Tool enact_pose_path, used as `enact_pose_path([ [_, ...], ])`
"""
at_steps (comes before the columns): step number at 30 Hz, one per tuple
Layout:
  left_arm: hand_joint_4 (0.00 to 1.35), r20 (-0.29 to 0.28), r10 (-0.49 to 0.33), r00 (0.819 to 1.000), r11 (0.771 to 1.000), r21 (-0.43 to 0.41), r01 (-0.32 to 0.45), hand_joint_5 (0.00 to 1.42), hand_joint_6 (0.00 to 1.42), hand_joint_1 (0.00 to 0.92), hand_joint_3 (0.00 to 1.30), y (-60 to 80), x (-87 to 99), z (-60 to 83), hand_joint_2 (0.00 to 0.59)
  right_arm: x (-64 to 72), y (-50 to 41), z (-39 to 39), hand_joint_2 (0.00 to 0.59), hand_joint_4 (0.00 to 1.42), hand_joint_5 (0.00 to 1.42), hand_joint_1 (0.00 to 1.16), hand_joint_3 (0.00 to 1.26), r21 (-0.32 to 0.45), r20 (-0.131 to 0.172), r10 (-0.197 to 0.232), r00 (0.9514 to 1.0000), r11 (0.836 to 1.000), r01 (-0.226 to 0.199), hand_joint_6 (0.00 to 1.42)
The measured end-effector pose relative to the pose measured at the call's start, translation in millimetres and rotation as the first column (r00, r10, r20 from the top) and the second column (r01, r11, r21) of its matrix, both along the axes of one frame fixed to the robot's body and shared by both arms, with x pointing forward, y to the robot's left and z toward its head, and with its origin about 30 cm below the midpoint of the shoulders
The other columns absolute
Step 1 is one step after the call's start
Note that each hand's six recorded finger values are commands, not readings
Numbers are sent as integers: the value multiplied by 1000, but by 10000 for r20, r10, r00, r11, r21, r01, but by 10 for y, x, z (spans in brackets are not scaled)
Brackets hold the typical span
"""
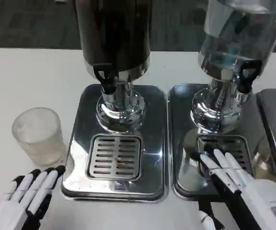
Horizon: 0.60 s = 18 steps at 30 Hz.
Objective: Grasp the cup under the faucet to collect the drink, then remove the cup.
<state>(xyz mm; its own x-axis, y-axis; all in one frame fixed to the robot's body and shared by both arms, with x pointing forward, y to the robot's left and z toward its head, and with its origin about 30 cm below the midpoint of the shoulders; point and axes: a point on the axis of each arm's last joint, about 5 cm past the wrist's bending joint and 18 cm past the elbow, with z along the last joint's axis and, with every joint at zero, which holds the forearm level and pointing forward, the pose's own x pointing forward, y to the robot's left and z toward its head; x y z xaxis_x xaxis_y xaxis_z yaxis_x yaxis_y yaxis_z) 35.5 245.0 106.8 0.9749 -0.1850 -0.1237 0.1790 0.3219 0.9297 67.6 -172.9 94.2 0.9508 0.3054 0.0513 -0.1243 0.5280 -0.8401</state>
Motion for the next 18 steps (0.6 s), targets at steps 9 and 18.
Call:
enact_pose_path([
  [9, 0, 56, -113, 9999, 9999, -12, 113, 0, 0, 0, 0, -5, 24, 0, 66, 4, 2, -6, 585, 0, 0, 488, 105, 17, -29, -4, 10000, 10000, 4, 145],
  [18, 0, 27, -80, 10000, 10000, -27, 80, 0, 0, 0, 0, 35, 12, 4, 70, 18, 44, -10, 585, 1, 0, 487, 105, 141, -59, 18, 10000, 9999, -17, 147],
])
